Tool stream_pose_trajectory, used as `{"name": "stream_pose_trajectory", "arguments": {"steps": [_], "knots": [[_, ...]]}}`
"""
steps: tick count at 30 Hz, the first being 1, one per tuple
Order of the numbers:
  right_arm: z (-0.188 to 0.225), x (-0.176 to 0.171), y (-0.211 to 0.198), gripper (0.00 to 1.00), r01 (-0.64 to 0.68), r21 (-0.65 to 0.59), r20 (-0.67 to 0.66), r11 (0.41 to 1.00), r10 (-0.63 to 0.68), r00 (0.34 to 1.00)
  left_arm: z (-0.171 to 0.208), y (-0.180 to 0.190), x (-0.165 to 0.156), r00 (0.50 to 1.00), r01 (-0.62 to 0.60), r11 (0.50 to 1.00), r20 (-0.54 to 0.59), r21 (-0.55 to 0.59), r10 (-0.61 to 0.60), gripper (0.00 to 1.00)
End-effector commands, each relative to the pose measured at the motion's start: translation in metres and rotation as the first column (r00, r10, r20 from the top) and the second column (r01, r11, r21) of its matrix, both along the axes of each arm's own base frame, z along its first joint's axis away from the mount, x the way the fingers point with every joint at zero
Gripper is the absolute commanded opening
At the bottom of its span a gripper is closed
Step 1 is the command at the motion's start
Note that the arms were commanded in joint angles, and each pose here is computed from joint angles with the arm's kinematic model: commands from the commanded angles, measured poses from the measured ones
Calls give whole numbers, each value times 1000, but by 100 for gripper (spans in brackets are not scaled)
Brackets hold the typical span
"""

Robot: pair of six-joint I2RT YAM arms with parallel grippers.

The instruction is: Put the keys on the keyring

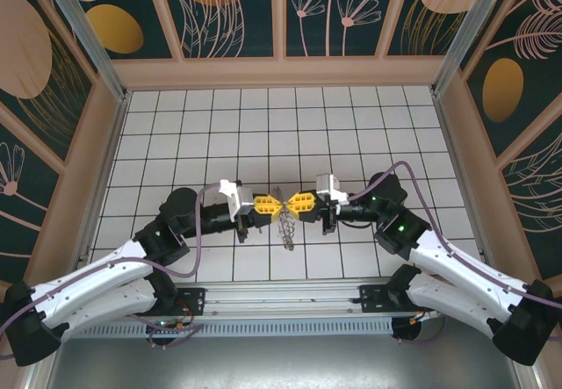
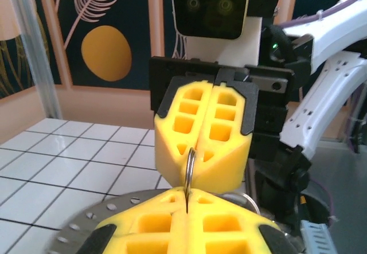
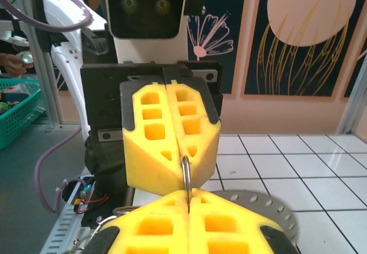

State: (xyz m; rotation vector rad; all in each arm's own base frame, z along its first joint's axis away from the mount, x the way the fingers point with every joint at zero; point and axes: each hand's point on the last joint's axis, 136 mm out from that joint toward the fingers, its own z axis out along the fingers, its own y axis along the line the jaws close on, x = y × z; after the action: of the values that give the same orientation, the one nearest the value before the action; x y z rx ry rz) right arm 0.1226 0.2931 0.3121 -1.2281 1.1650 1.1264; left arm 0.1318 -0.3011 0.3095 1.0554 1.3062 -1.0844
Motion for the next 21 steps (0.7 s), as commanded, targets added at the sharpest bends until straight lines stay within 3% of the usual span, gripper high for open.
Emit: {"name": "stream_pose_trajectory", "arguments": {"steps": [1,4,9,16,21], "knots": [[11,18,4,0,87,-93,19,992,-86,996,4,4,6,998,-49,996,33,77,47,29],[4,26,6,0,104,-199,3,974,-106,994,-1,9,14,994,-105,984,45,146,100,34],[-3,28,15,0,99,-332,-11,938,-108,994,-1,13,20,988,-146,968,72,203,134,33],[-10,21,28,0,76,-423,4,903,-82,997,-8,15,30,981,-189,943,95,275,168,18],[-10,18,31,0,79,-439,19,895,-79,997,-11,15,32,980,-197,937,98,288,176,0]]}}
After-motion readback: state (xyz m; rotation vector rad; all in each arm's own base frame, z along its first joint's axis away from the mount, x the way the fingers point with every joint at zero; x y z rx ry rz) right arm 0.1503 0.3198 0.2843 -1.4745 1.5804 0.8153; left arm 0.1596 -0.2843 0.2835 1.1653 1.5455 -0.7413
